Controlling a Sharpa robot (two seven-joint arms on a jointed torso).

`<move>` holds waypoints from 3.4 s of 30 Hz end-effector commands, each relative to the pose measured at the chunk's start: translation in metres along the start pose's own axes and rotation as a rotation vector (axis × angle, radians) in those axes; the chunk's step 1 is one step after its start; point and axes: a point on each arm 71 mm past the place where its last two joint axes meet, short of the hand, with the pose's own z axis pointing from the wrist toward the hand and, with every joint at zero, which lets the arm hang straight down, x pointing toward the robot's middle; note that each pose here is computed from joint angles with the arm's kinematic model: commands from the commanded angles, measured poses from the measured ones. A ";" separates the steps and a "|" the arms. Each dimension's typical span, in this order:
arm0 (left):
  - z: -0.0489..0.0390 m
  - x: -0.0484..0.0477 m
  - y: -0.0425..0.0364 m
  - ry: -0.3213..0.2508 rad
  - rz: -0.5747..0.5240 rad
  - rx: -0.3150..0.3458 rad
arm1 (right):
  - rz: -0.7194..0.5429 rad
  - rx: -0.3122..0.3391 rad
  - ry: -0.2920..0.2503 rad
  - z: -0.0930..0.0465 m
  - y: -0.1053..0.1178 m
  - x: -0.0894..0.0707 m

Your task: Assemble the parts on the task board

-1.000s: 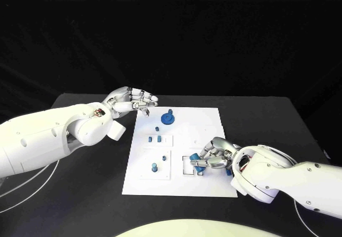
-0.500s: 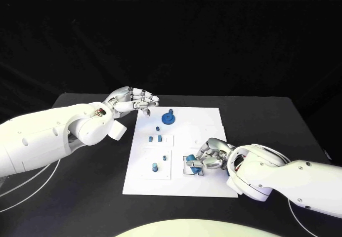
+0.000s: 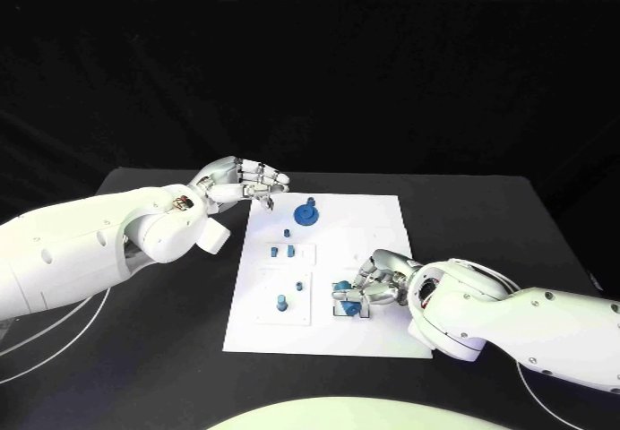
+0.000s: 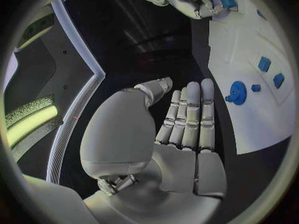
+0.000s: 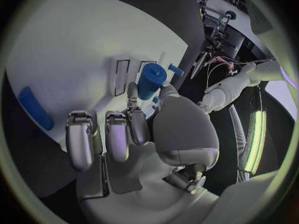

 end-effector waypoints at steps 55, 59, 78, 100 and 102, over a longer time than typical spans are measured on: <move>-0.0019 -0.0002 -0.0002 0.017 -0.011 -0.005 | -0.118 -0.054 0.010 -0.014 -0.005 0.006; -0.0020 -0.0003 -0.0002 0.016 -0.011 -0.005 | -0.122 -0.049 -0.014 -0.014 -0.007 0.004; -0.0011 0.0001 -0.0003 0.017 -0.011 -0.003 | -0.035 -0.103 -0.129 -0.028 -0.014 -0.014; 0.0011 0.0012 -0.0006 0.013 -0.013 0.006 | -0.099 0.042 -0.213 -0.060 -0.090 -0.050; 0.0013 0.0013 -0.0006 0.014 -0.013 0.006 | -0.103 0.053 -0.203 -0.060 -0.093 -0.047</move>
